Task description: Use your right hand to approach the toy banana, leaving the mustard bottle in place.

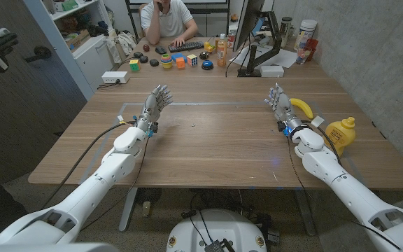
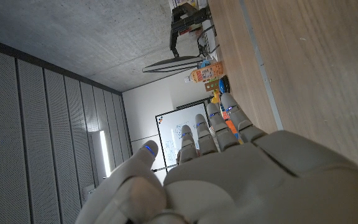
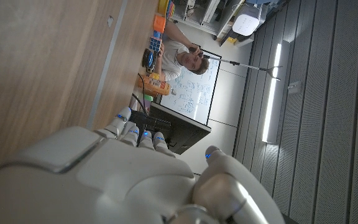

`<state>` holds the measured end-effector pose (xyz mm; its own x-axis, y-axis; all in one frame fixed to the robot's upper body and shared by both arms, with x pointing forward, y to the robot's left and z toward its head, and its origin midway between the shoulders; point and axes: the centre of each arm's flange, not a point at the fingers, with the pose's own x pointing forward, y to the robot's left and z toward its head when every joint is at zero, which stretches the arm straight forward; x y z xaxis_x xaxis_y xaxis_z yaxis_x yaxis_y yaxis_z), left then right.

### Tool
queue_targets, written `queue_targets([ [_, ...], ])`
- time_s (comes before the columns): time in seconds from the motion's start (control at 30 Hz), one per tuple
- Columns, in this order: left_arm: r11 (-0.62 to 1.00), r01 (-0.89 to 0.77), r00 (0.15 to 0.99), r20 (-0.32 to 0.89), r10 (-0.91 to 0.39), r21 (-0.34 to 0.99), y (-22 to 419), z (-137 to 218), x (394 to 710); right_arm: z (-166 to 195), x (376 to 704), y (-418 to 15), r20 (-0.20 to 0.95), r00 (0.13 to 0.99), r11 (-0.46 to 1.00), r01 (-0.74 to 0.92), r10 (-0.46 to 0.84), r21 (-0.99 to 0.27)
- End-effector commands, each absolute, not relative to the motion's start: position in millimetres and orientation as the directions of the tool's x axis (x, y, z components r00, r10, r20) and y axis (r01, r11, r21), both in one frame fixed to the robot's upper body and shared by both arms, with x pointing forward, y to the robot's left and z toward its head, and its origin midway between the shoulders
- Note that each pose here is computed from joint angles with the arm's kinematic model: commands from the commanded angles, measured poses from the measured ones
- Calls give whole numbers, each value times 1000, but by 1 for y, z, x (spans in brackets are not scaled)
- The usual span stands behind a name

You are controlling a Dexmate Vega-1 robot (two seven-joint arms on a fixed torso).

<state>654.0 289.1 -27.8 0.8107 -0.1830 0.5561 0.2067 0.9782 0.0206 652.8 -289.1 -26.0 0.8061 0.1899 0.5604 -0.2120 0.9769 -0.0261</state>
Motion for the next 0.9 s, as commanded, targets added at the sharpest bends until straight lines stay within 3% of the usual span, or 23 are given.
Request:
queue_targets([
  [0.03, 978, 209, 813, 552, -184, 18, 288, -30, 655, -24, 649, -288, 556, 805, 975, -220, 206, -43],
  [0.3, 978, 209, 814, 551, -182, 15, 288, -31, 655, -17, 642, -285, 558, 803, 978, -157, 207, -137],
  [0.9, 977, 215, 814, 550, -186, 12, 288, -33, 657, 19, 616, -263, 587, 799, 830, 236, 132, -506],
])
